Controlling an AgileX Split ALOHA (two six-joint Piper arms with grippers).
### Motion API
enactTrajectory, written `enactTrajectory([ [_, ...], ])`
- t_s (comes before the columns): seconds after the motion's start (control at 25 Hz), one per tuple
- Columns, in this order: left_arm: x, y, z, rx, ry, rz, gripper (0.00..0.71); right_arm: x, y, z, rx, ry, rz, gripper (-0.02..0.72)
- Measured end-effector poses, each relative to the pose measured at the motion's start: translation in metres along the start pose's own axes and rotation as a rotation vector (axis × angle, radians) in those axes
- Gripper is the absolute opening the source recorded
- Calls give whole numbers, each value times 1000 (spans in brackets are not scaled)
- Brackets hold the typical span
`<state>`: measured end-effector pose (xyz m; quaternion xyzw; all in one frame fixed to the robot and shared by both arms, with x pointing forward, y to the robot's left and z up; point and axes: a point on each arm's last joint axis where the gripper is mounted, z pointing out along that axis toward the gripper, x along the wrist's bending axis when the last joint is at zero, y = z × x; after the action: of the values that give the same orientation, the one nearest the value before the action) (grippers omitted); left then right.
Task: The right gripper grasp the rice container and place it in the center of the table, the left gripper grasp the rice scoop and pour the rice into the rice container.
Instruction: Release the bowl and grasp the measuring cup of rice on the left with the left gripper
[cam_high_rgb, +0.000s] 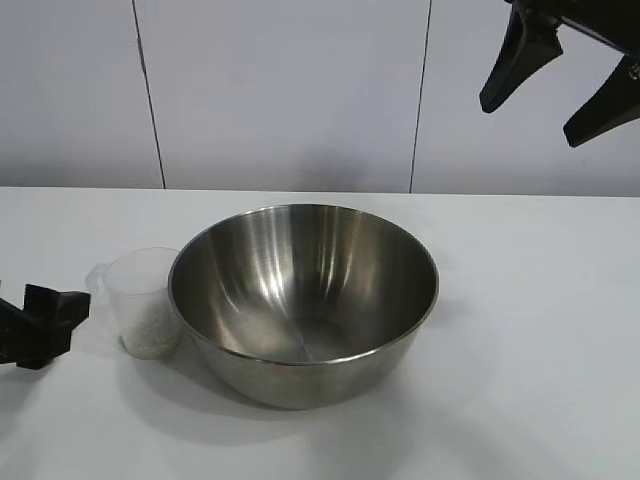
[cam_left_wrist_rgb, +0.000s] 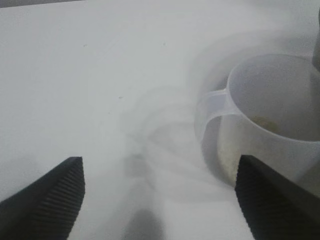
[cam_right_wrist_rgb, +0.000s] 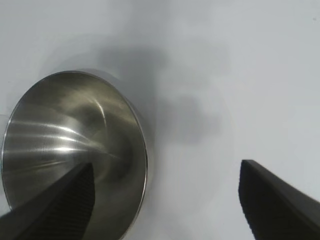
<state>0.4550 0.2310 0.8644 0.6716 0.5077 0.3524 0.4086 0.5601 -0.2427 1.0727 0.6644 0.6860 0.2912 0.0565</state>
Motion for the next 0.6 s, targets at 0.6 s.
enactTrajectory([
  [0.6,1,-11,3,49,12,3,570,0,0,0,-3,0,0,545],
])
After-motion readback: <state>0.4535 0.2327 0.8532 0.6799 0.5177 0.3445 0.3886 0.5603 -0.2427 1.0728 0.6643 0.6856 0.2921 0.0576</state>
